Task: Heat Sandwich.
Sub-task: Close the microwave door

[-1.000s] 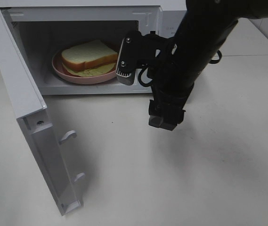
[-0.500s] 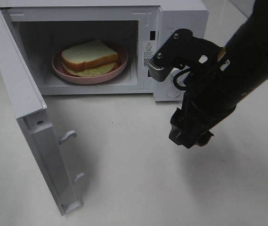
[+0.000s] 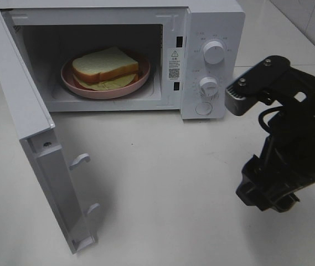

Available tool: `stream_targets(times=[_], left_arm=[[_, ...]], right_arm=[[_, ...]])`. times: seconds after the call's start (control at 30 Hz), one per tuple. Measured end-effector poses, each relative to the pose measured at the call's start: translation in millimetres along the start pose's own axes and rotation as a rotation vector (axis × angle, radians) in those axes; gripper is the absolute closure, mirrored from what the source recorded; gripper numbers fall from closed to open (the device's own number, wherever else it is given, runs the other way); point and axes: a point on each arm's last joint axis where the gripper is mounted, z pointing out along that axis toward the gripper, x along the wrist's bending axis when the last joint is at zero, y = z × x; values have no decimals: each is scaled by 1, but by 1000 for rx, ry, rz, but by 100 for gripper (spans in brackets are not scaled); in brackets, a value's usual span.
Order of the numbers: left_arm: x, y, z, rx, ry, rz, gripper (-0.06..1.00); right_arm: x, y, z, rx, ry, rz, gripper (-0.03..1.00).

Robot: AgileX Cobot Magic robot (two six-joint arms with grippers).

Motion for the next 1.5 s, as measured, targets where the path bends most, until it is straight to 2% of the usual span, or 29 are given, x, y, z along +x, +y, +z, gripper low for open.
stream_targets(times=[0.23,0.53,0.8,1.07,1.2,1.27,1.5], left_arm=[[0,0,0,0,0,0,-5],[0,0,0,0,0,0,-5],[0,0,0,0,0,0,-5],[0,0,0,0,0,0,-5],[0,0,0,0,0,0,-5],[0,0,0,0,0,0,-5],[0,0,0,0,0,0,-5]], right_arm=[[0,-21,-18,93,0,11,20],[0,-38,-35,134,-1,23,20],[0,-56,-66,6,-11,63,20],[-5,-80,-92,-126,-37,169,20],[-12,-106,-98,-197,-100,288,20],[-13,-112,-97,-204,-111,306,20],[-6,-154,-91,-306,-196,469,20]])
